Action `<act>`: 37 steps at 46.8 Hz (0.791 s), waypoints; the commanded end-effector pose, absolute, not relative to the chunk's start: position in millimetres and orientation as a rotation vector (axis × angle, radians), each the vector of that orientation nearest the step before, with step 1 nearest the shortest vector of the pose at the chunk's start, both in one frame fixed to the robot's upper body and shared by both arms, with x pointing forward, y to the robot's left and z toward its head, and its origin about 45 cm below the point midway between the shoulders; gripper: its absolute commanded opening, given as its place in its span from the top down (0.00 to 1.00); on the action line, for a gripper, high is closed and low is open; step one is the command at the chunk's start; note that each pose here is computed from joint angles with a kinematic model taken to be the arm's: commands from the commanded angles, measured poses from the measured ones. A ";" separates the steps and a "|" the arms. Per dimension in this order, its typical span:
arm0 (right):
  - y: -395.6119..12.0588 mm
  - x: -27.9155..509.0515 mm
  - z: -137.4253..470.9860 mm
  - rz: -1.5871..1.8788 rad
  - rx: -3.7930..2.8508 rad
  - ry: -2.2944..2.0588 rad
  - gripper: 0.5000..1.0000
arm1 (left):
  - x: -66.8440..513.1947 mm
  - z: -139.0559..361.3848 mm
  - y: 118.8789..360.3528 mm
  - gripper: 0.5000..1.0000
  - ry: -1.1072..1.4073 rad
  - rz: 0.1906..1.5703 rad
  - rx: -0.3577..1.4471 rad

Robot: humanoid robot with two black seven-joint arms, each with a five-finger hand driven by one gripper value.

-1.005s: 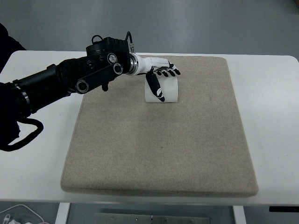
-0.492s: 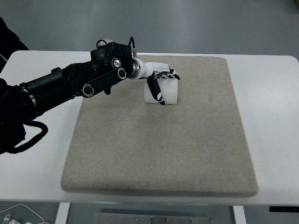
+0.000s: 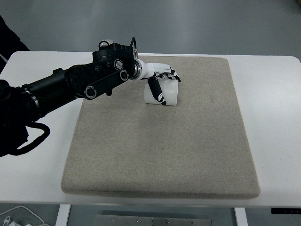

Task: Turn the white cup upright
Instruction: 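Lift the cup with the left hand and rotate it opening-up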

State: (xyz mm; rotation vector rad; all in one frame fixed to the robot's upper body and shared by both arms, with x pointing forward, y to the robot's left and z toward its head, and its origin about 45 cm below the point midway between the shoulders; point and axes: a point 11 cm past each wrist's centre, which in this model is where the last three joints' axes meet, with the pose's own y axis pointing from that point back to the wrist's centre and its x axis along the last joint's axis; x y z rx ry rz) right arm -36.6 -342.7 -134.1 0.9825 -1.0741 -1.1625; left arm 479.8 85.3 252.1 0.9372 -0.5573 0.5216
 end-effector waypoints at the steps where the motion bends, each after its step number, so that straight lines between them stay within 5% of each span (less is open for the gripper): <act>1: -342.6 -36.9 -134.1 -1.162 0.983 -1.075 0.14 | 481.8 255.7 85.5 0.66 -0.544 0.536 0.915; 5: -342.7 -36.2 -134.1 -1.162 0.983 -1.074 0.14 | 486.2 261.2 88.7 0.73 -0.526 0.560 0.898; 37: -342.6 -37.1 -134.1 -1.163 0.982 -1.073 0.14 | 505.0 289.3 123.5 0.72 -0.063 0.737 0.476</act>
